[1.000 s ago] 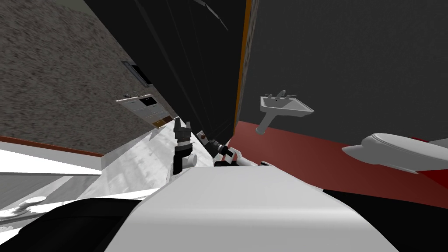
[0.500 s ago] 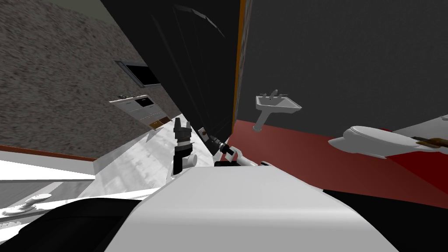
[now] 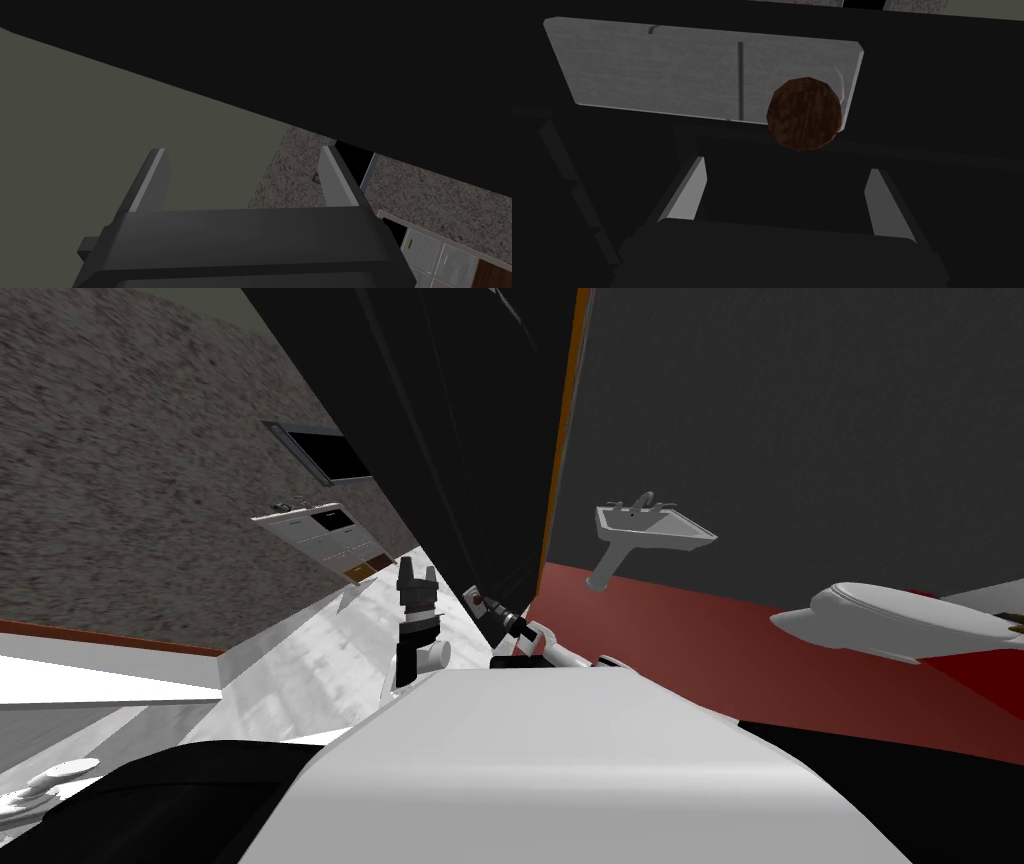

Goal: Push the door open

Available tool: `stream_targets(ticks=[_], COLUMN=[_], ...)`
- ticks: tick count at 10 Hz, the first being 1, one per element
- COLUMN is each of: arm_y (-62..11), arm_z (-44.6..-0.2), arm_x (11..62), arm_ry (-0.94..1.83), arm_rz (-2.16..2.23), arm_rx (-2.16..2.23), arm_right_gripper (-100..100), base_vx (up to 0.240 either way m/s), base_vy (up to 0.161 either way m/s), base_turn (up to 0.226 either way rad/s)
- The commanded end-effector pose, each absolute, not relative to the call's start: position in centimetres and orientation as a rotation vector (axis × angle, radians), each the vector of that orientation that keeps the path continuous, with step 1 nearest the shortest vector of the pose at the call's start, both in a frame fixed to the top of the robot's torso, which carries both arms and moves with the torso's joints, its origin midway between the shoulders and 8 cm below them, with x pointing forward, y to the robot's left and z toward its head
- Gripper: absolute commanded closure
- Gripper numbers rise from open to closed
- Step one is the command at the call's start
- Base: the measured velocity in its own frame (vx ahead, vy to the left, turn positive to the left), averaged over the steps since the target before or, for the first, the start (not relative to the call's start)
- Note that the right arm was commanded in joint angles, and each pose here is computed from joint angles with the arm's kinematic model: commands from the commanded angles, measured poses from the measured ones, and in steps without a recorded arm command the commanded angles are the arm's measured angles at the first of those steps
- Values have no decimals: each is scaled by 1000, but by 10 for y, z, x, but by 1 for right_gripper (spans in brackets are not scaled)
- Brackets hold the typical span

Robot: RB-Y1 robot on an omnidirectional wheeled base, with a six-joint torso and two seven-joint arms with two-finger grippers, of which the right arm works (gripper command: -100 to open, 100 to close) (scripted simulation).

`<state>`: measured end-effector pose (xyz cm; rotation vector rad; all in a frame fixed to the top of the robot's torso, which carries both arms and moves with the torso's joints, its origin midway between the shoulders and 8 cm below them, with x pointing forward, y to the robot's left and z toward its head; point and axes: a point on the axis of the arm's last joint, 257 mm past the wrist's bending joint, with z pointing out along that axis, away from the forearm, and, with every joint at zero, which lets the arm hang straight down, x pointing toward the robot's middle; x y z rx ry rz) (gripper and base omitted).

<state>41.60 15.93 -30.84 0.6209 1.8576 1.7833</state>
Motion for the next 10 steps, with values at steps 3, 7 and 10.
stream_targets(ticks=[3,7,10], arm_y=[165,165,159], arm_z=[-304,-304,-306], arm_x=[417,417,418], arm_ry=[1847,1847,1847], arm_rz=[1794,1794,1780], arm_rx=[626,626,625], arm_right_gripper=[-100,100,100], base_vx=[105,-14,15], base_vy=[143,-21,35], base_turn=[15,1,-32])
